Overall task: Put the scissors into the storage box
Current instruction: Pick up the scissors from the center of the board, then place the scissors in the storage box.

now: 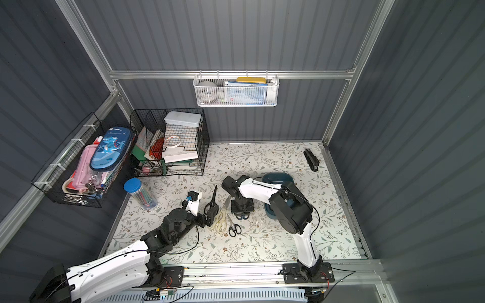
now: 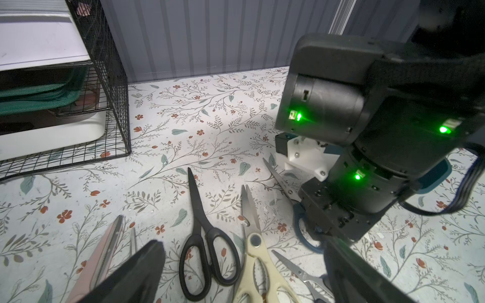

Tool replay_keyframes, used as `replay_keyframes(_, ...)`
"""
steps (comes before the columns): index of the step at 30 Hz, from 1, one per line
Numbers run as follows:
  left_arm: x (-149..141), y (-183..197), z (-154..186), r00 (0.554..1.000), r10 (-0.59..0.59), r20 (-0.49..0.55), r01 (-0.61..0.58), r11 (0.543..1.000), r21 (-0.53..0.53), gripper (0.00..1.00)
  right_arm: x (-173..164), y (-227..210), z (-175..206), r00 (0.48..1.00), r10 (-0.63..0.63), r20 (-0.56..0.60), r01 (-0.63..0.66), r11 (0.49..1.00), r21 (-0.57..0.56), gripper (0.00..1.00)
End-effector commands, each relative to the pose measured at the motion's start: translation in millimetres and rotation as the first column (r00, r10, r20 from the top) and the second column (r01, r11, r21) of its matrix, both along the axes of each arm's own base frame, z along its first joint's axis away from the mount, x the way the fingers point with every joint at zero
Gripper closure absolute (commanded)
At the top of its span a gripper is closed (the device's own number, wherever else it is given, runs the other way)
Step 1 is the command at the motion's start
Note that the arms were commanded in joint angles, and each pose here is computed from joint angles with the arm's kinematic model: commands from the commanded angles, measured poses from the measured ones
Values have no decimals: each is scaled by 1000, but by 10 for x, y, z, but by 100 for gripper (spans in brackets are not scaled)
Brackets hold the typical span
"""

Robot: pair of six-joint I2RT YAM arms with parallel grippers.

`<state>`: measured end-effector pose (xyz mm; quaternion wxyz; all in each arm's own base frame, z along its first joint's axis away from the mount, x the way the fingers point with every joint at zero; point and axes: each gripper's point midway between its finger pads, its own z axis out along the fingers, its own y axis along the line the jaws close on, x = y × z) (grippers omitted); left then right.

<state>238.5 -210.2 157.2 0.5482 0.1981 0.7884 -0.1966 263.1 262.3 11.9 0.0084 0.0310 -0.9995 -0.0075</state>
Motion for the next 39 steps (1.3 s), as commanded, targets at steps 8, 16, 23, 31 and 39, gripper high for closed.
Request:
replay_keyframes(8, 31, -39, 153, 1000, 1, 26, 0, 1000, -20, 1, 258, -61, 453, 967, 101, 235, -117, 992, 55, 100)
replay_keyframes(16, 98, -198, 488, 997, -32, 73, 36, 998, -58, 1, 453, -584, 1230, 914, 49, 402, -104, 988, 116, 100)
replay_keyframes(23, 175, -949, 764, 967, -237, 92, 243, 969, -54, 1, 374, -1595, 1002, 952, -103, 288, 78, 992, 95, 100)
replay_keyframes(31, 102, -1262, 648, 950, -303, 81, 312, 939, -145, 0, 293, -2029, 593, 975, -95, 202, 102, 994, -27, 100)
replay_keyframes(39, 52, -964, 679, 972, -218, 94, 232, 955, -185, 1, 433, -2196, 313, 989, -106, 104, 122, 980, -158, 100)
